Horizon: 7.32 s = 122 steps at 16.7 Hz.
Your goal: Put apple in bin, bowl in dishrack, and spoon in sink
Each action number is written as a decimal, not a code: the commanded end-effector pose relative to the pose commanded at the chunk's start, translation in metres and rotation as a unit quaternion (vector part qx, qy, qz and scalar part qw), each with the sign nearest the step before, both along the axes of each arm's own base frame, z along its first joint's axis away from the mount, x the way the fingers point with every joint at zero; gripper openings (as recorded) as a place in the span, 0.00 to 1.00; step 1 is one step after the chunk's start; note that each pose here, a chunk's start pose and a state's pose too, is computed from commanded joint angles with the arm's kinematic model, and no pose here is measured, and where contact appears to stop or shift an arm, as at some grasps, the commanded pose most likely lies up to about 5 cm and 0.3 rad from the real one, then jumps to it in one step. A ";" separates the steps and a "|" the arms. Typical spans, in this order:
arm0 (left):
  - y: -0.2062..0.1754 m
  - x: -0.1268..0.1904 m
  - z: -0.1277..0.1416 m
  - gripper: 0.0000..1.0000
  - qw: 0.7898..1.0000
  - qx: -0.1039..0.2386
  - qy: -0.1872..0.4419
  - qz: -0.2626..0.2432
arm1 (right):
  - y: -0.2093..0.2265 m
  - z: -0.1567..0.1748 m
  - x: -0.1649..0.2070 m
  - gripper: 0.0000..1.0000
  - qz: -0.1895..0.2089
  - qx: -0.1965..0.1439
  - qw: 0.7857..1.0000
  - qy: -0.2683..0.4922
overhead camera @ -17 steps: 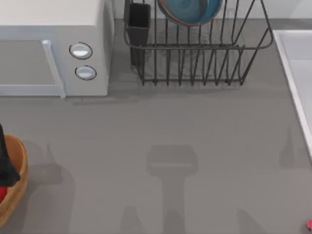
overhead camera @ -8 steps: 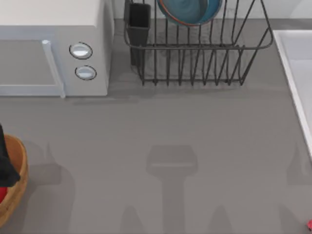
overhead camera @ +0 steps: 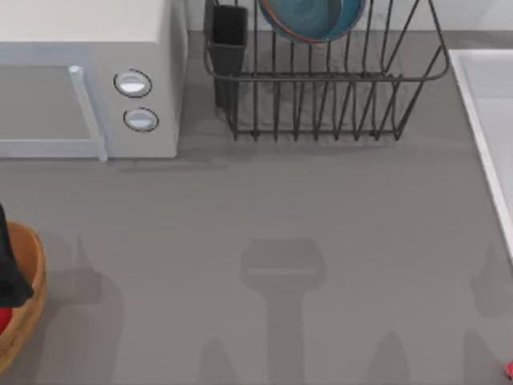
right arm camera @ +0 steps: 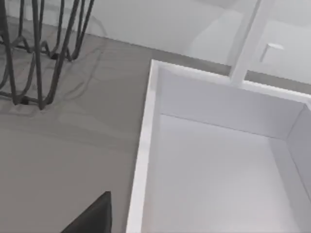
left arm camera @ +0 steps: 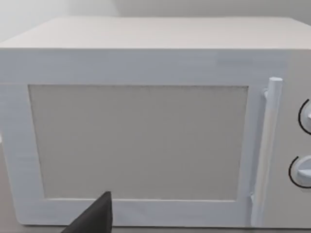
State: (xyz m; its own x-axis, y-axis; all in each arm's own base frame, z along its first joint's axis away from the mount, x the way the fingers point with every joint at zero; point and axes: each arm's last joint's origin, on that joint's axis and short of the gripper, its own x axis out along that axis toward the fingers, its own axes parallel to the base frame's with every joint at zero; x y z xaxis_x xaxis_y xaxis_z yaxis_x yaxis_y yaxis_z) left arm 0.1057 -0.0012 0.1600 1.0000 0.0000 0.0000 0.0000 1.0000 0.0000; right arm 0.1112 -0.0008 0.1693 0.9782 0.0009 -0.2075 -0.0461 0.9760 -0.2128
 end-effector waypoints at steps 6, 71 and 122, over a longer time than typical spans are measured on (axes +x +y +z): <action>0.000 0.000 0.000 1.00 1.000 0.000 0.000 0.000 | 0.000 0.016 0.020 1.00 0.108 -0.236 0.942 0.210; 0.000 0.000 0.000 1.00 1.000 0.000 0.000 0.000 | 0.003 -0.038 0.098 0.00 0.568 -0.479 0.518 0.425; 0.000 0.000 0.000 1.00 1.000 0.000 0.000 0.000 | -0.064 0.024 0.392 0.00 0.561 -0.483 0.520 0.426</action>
State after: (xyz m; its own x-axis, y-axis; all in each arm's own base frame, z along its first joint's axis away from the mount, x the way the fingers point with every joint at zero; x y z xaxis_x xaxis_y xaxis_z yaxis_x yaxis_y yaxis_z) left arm 0.1057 -0.0012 0.1600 1.0000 0.0000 0.0000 0.0000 1.0000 0.0000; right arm 0.5030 -0.0649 0.1934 0.0268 -0.0340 -0.9991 -0.9507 -0.3099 -0.0150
